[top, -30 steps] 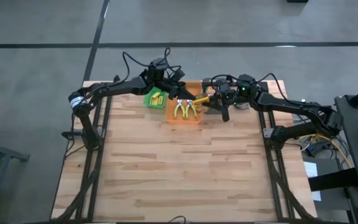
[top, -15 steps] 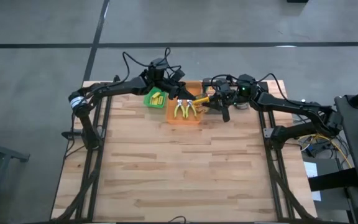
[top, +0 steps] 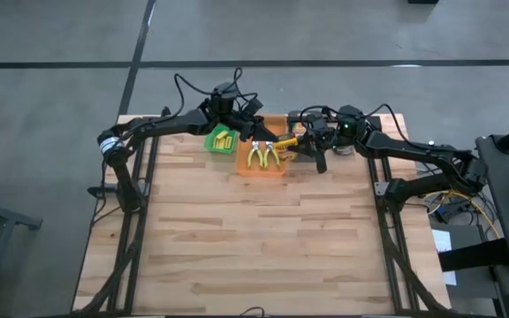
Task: Pick & Place School Supplies
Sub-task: Put the yellow crayon box into the black bin
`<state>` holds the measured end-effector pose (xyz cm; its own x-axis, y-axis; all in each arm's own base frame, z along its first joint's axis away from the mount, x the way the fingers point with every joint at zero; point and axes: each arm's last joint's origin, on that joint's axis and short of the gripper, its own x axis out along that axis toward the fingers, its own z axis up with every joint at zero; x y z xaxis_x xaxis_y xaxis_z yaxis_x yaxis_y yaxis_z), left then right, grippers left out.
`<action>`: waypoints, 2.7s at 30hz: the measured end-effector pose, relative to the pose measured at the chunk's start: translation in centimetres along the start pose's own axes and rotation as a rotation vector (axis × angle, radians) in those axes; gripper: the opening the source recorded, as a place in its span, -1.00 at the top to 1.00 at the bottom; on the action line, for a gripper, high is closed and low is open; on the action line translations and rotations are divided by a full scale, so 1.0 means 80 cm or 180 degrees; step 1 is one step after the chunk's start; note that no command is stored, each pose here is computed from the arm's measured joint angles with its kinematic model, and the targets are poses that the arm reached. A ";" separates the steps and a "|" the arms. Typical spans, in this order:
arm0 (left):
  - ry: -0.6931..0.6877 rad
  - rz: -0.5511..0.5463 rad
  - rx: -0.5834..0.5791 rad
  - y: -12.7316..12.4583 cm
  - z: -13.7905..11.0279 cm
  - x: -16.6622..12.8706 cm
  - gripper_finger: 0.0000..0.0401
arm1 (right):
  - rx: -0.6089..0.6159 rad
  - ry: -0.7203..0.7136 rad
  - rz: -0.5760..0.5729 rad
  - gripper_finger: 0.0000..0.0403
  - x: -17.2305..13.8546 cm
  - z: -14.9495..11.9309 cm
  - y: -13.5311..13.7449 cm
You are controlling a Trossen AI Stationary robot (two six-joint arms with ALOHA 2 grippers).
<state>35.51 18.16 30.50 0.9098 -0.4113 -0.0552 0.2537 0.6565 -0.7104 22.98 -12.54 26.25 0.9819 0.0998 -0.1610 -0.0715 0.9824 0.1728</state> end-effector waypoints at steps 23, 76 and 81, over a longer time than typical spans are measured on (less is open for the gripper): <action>-0.0060 0.0069 -0.0082 0.001 0.001 0.000 0.31 | 0.0001 0.0003 -0.0001 0.81 0.000 0.000 0.000; -0.0236 0.0107 -0.0063 0.008 0.014 -0.019 -0.42 | 0.0142 -0.0073 -0.0109 0.81 -0.003 0.004 0.000; -0.0347 0.0092 0.0065 0.009 0.021 -0.027 -0.42 | 0.0137 -0.0088 -0.0113 0.81 -0.004 0.006 0.001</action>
<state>34.29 20.58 31.34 0.9469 -0.3215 0.0021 0.2325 0.6803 -0.6950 22.77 -12.60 26.74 0.9882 0.0600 -0.1409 -0.0296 0.9775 0.2091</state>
